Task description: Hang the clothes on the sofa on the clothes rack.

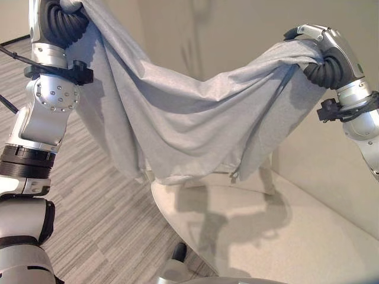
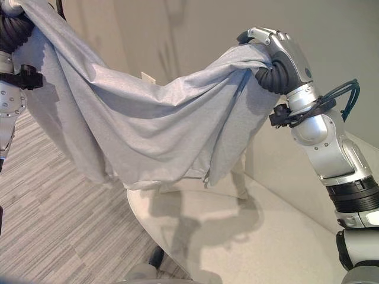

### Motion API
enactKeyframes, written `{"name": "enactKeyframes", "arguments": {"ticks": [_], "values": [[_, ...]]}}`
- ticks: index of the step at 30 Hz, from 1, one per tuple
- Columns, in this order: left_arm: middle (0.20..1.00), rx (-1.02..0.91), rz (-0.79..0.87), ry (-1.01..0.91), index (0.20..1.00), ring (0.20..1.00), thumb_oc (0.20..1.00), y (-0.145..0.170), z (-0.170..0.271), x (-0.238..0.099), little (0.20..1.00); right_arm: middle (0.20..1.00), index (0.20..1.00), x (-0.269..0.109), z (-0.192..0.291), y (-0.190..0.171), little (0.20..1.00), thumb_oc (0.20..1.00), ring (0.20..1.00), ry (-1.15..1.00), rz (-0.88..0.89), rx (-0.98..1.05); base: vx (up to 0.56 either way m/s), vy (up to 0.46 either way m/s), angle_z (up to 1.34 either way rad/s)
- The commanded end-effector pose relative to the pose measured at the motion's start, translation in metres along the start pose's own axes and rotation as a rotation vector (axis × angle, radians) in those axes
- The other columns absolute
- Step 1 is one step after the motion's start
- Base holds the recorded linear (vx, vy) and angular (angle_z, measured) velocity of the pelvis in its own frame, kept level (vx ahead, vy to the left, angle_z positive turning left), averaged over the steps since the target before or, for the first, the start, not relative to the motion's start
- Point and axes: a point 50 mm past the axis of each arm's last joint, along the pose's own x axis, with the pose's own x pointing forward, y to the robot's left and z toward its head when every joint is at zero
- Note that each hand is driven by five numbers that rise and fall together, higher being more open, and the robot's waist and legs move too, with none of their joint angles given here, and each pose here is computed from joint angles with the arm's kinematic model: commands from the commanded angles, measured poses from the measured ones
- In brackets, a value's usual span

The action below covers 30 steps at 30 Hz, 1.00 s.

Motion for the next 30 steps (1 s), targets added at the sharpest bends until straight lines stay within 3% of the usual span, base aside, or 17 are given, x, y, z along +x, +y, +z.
{"name": "enactKeyframes", "arguments": {"ticks": [1, 10, 30], "values": [[0.200, -0.003, 0.113, -0.054, 0.200, 0.200, 0.200, 0.020, 0.010, 0.017, 0.200, 0.200, 0.200, 0.005, -0.002, -0.020, 0.200, 0.200, 0.200, 0.003, -0.122, -0.042, 0.00, 0.000, 0.00], [0.200, -0.029, 0.084, 0.026, 0.200, 0.200, 0.200, 0.010, -0.007, 0.000, 0.200, 0.200, 0.200, -0.002, -0.002, -0.018, 0.200, 0.200, 0.200, 0.007, -0.119, -0.013, 0.04, -0.059, -0.06], [0.200, -0.101, 0.047, 0.005, 0.200, 0.200, 0.200, -0.014, 0.008, 0.004, 0.200, 0.200, 0.200, -0.018, -0.014, -0.032, 0.200, 0.200, 0.200, 0.067, -0.241, -0.026, 0.01, -0.006, 0.04]]}}
